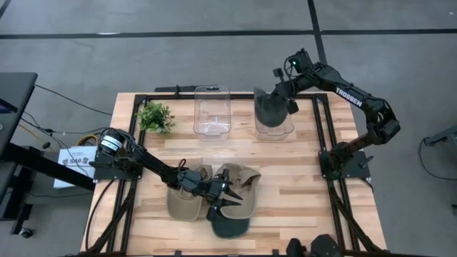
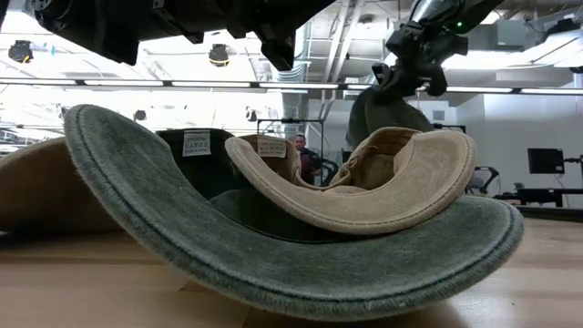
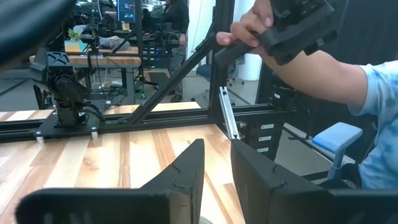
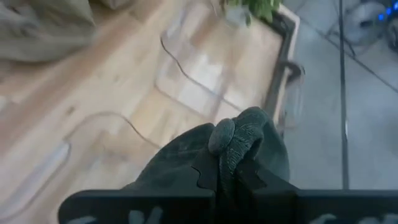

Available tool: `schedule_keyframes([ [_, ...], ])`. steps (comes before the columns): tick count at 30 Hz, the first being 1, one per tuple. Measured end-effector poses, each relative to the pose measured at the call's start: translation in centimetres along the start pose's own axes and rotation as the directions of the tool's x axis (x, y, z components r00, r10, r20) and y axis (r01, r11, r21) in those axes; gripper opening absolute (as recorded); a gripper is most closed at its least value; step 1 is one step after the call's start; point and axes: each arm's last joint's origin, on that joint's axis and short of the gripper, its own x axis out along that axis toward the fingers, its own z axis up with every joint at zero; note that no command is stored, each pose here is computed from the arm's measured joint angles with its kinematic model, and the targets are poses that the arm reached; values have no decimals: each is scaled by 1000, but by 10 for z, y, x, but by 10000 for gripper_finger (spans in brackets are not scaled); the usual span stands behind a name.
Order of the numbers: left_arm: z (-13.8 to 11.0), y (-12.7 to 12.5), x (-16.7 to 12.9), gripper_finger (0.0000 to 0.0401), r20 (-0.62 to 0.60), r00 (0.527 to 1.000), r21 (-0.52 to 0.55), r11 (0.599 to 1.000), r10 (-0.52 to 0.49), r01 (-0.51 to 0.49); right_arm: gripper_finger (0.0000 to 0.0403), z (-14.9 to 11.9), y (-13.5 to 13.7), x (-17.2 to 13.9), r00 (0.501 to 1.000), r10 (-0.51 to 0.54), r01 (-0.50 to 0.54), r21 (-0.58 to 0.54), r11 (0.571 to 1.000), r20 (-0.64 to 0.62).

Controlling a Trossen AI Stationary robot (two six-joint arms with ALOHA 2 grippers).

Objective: Pick & Place hat
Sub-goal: Put the right black cap into the right transparent bin

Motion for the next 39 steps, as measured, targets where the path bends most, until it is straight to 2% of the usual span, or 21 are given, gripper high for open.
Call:
schedule_keyframes([
  [13, 0, 0, 0, 76, 0, 1000, 0, 1000, 0, 0, 1, 0, 9, -2, 993, 85, -83, -26, 996, 79],
  [24, 0, 0, 0, 76, 0, 1000, 0, 1000, 0, 0, 1, 12, 11, -18, 993, 33, -18, -125, 992, 116],
  [30, 0, 0, 0, 76, 0, 1000, 0, 1000, 0, 0, 1, 18, 8, -29, 991, -36, 57, -164, 985, 129],
  [39, 0, 0, 0, 76, 0, 1000, 0, 1000, 0, 0, 4, 8, -4, -35, 988, -135, 137, -15, 990, 76],
])
